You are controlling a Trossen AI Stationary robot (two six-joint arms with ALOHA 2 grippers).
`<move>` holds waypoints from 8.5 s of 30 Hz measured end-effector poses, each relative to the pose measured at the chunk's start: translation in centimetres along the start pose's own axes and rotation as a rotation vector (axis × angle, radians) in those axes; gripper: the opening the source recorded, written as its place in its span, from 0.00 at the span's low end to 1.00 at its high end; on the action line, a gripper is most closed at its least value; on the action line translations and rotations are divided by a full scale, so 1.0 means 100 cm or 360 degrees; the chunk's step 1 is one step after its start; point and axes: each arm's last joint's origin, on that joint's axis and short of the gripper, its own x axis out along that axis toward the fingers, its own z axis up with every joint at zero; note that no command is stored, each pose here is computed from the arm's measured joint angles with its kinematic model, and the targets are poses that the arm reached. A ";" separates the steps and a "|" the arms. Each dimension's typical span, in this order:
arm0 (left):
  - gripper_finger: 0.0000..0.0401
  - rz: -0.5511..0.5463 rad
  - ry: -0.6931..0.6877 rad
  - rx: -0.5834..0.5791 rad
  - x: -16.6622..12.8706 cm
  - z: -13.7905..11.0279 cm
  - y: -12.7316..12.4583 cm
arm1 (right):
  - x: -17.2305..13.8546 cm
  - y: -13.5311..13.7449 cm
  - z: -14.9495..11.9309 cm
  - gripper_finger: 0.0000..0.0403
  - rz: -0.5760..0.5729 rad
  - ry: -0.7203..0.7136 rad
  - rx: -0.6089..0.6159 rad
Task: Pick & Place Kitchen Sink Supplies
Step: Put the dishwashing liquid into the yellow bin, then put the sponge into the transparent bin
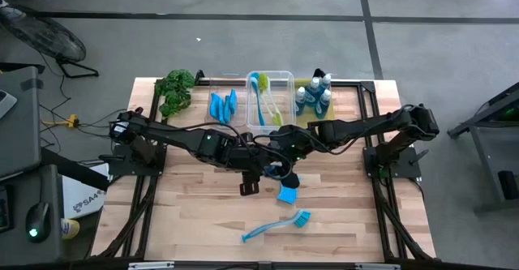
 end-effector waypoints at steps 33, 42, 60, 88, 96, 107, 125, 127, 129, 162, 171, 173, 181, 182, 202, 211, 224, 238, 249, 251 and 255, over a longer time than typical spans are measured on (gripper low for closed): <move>0.56 0.0573 -0.0165 0.0027 -0.070 -0.013 0.047 | -0.174 -0.015 -0.022 0.40 -0.0978 -0.0071 0.0239; 0.52 0.0286 -0.0193 0.0000 -0.021 -0.026 0.079 | -0.193 -0.011 -0.045 0.40 -0.1079 -0.0094 0.0394; 0.45 -0.0077 -0.0741 -0.0296 -0.041 -0.091 0.131 | -0.134 -0.040 -0.123 0.40 -0.1408 -0.0695 0.0609; 0.45 -0.0147 -0.0882 -0.0442 -0.046 -0.111 0.149 | -0.070 -0.073 -0.174 0.41 -0.1862 -0.1051 0.0802; 0.45 -0.0148 -0.0880 -0.0449 -0.046 -0.111 0.149 | -0.051 -0.085 -0.181 0.41 -0.1924 -0.1039 0.0875; 0.45 -0.0182 -0.0871 -0.0464 -0.046 -0.111 0.148 | -0.038 -0.091 -0.187 0.41 -0.1987 -0.1008 0.0885; 0.45 -0.0200 -0.0867 -0.0455 -0.046 -0.111 0.148 | -0.031 -0.101 -0.190 0.43 -0.1983 -0.1016 0.0910; 0.45 -0.0197 -0.0863 -0.0448 -0.046 -0.111 0.148 | -0.030 -0.101 -0.190 0.44 -0.1965 -0.1012 0.0908; 0.45 -0.0196 -0.0861 -0.0444 -0.046 -0.112 0.148 | -0.030 -0.101 -0.190 0.46 -0.1939 -0.1008 0.0906; 0.45 -0.0181 -0.0864 -0.0419 -0.045 -0.111 0.147 | -0.068 -0.081 -0.177 0.63 -0.1743 -0.0839 0.0662; 0.45 -0.0285 -0.0849 -0.0434 -0.045 -0.111 0.145 | -0.100 -0.063 -0.168 0.63 -0.1623 -0.0991 0.0584; 0.45 -0.0309 -0.0836 -0.0452 -0.045 -0.112 0.145 | -0.106 -0.057 -0.166 0.63 -0.1544 -0.1031 0.0555; 0.45 -0.0344 -0.0820 -0.0505 -0.045 -0.112 0.145 | -0.112 -0.038 -0.162 0.63 -0.1019 -0.1051 0.0442; 0.45 -0.0344 -0.0820 -0.0506 -0.045 -0.112 0.145 | -0.109 -0.037 -0.163 0.63 -0.0953 -0.1027 0.0453; 0.45 -0.0309 -0.0804 -0.0549 -0.044 -0.113 0.145 | -0.025 0.000 -0.197 0.62 -0.0338 -0.0249 0.0520; 0.45 -0.0300 -0.0771 -0.0554 -0.043 -0.115 0.145 | 0.004 0.010 -0.211 0.61 -0.0290 -0.0111 0.0449; 0.45 -0.0296 -0.0721 -0.0571 -0.042 -0.118 0.145 | 0.034 0.004 -0.224 0.60 -0.0353 -0.0162 0.0745; 0.45 -0.0294 -0.0709 -0.0572 -0.042 -0.118 0.145 | 0.041 0.001 -0.231 0.37 -0.0412 -0.0137 0.0785; 0.45 -0.0284 -0.0662 -0.0578 -0.040 -0.121 0.145 | 0.041 0.003 -0.229 0.04 -0.0353 -0.0149 0.0766; 0.45 -0.0284 -0.0662 -0.0578 -0.040 -0.121 0.145 | 0.040 0.003 -0.228 0.02 -0.0338 -0.0157 0.0767; 0.45 -0.0284 -0.0664 -0.0579 -0.040 -0.121 0.145 | 0.036 0.005 -0.217 0.01 -0.0311 -0.0210 0.0745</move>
